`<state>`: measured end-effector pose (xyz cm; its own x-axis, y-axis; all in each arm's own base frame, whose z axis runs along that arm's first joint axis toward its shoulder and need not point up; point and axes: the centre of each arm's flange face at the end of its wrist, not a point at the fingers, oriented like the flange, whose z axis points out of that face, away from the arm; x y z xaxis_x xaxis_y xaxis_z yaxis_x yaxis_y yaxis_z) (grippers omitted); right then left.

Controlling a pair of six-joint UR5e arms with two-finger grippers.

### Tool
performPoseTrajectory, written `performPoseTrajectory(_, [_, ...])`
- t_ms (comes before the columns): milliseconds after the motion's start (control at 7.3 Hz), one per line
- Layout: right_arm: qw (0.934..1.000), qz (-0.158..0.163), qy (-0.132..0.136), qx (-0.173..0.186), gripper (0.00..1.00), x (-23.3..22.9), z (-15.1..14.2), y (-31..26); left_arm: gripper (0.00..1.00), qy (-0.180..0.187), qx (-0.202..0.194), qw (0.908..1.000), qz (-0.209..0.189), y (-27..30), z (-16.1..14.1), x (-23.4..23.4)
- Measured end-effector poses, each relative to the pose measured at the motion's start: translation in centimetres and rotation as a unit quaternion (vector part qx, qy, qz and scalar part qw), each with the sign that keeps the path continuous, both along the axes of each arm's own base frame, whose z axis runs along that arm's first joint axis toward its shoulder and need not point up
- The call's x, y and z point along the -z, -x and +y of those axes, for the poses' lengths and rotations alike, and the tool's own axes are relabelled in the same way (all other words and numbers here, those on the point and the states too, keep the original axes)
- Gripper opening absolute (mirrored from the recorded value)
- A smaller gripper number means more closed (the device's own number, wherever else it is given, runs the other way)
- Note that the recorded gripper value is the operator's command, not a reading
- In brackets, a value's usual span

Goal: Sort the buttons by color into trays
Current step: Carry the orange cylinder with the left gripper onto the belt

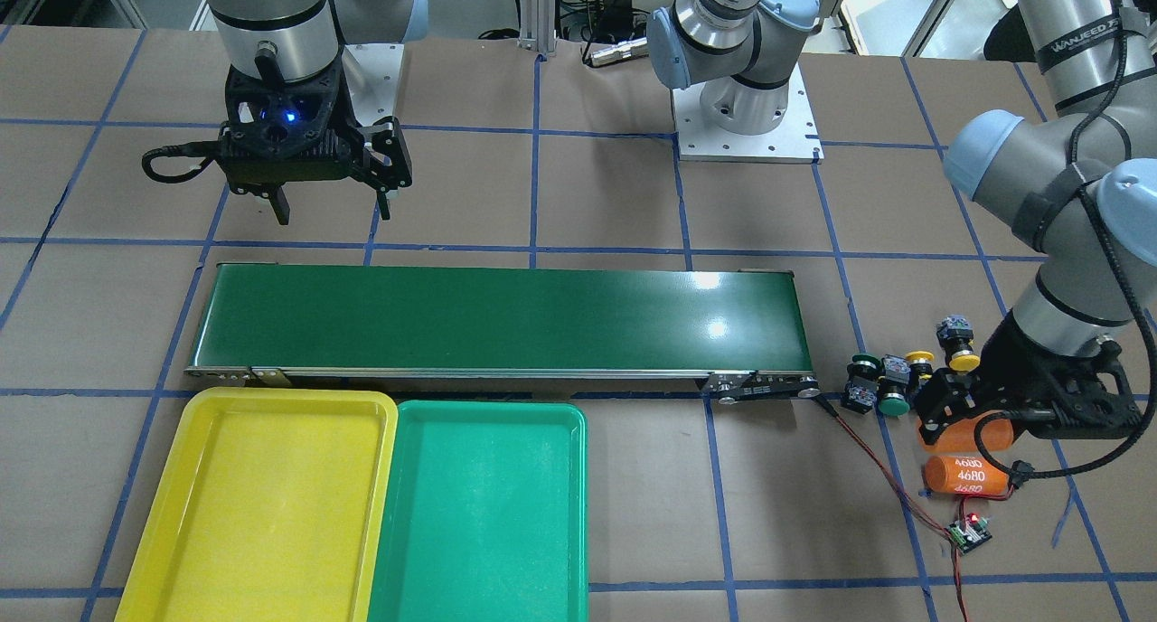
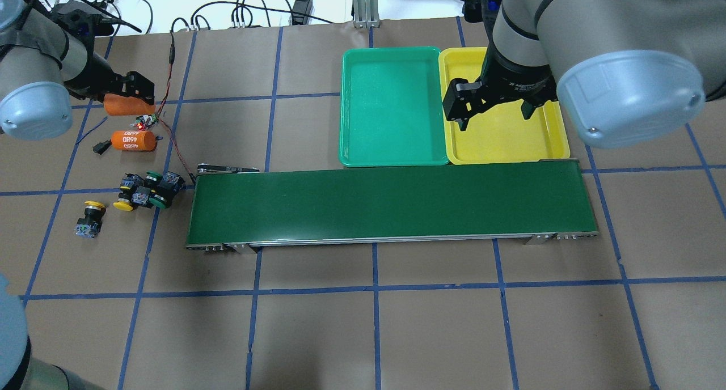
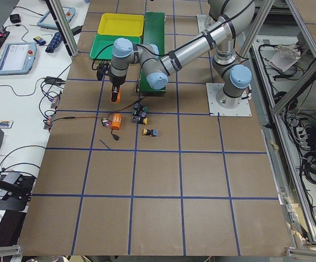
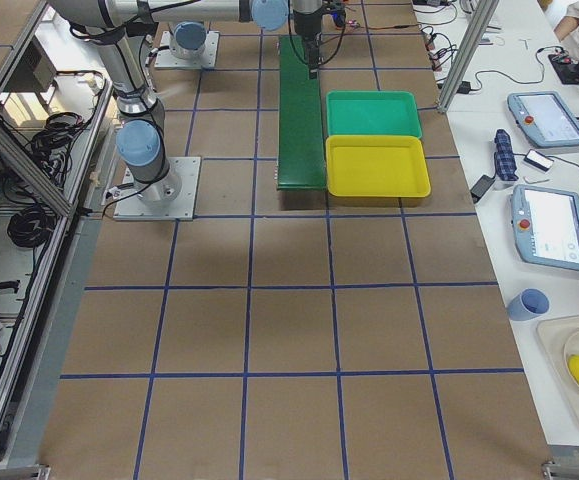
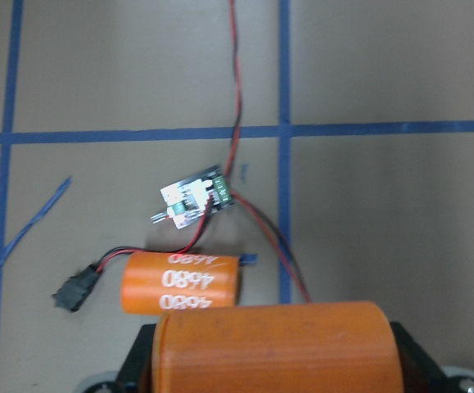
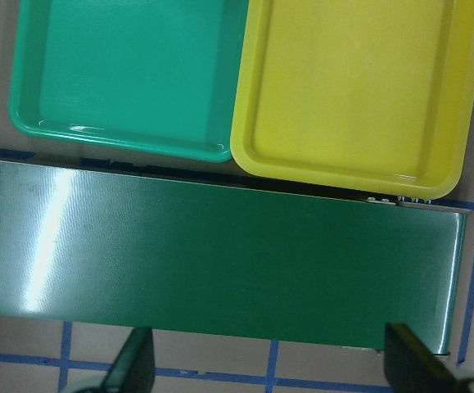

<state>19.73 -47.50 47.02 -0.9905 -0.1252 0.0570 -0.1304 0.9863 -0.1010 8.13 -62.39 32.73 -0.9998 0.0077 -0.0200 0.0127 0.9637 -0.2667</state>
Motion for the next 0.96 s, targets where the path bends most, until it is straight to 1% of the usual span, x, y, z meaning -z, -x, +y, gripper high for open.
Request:
performPoseTrajectory(137, [1.0,0.001,0.0,-0.001,1.0,0.0,0.1,0.0,0.0,-0.009,0.002,0.9999,0.007,1.9,0.3,-0.1])
performPoseTrajectory(411, [1.0,0.001,-0.001,-0.006,1.0,0.1,0.2,0.0,0.0,-0.05,0.01,0.9984,0.024,5.5,2.6,-0.1])
performPoseTrajectory(685, [1.0,0.0,-0.002,-0.006,1.0,0.1,0.4,-0.1,0.0,-0.096,0.012,0.9945,0.039,7.3,6.6,1.8])
performPoseTrajectory(960, [1.0,0.0,-0.003,-0.008,1.0,0.1,0.4,-0.2,0.0,-0.124,0.013,0.9909,0.05,8.5,10.1,3.8])
